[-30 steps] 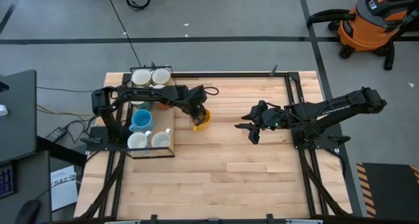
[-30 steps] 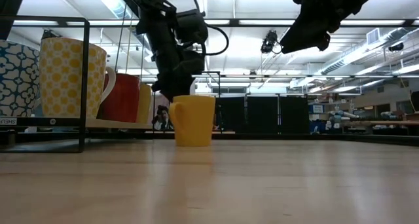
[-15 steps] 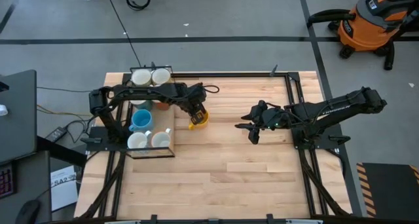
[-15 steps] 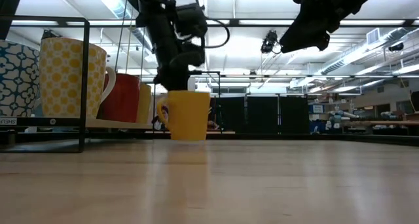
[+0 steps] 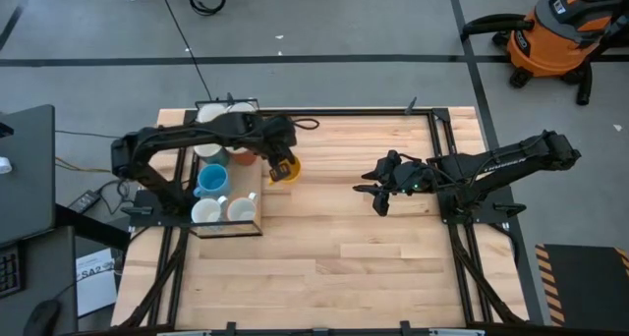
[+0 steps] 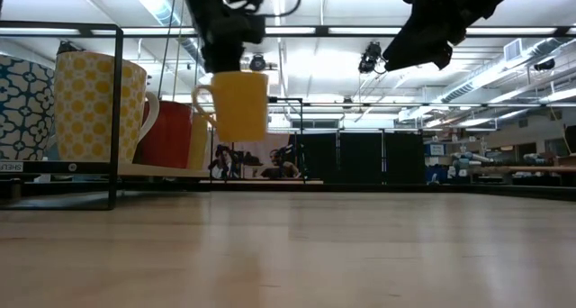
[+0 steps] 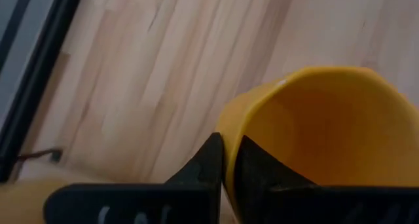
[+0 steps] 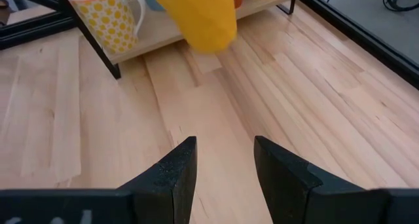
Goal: Place coffee mugs
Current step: Put the yellow mug on the shelf
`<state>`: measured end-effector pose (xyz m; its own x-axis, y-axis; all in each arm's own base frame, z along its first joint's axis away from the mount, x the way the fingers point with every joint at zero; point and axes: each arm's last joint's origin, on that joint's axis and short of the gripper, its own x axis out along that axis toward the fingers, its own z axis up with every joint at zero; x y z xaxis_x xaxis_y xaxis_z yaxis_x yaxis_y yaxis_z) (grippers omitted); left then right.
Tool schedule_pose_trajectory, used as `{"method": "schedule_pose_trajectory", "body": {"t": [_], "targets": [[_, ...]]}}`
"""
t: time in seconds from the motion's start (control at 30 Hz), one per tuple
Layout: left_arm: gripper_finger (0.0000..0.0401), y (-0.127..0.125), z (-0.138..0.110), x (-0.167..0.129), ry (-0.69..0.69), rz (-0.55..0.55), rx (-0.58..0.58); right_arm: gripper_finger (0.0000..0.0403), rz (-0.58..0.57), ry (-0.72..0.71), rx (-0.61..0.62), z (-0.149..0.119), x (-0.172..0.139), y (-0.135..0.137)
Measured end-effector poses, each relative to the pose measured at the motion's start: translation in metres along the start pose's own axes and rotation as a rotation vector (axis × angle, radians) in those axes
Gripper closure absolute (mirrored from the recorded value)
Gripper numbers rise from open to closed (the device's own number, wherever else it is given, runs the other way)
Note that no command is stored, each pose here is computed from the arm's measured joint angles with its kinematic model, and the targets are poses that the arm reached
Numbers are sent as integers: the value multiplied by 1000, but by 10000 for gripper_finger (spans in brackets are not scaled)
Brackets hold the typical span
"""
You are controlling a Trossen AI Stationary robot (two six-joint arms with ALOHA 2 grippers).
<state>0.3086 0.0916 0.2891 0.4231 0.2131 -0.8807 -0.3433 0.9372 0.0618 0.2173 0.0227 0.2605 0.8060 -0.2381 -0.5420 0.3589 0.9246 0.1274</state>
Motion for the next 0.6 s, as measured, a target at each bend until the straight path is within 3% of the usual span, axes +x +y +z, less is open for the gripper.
{"method": "schedule_pose_trajectory", "body": {"t": [0.27, 0.6], "targets": [[374, 4, -20, -29, 69, 45, 13, 245, 1, -2, 1, 0, 0, 0], [374, 8, -48, -17, 175, 73, 9, 245, 0, -2, 1, 0, 0, 0]]}}
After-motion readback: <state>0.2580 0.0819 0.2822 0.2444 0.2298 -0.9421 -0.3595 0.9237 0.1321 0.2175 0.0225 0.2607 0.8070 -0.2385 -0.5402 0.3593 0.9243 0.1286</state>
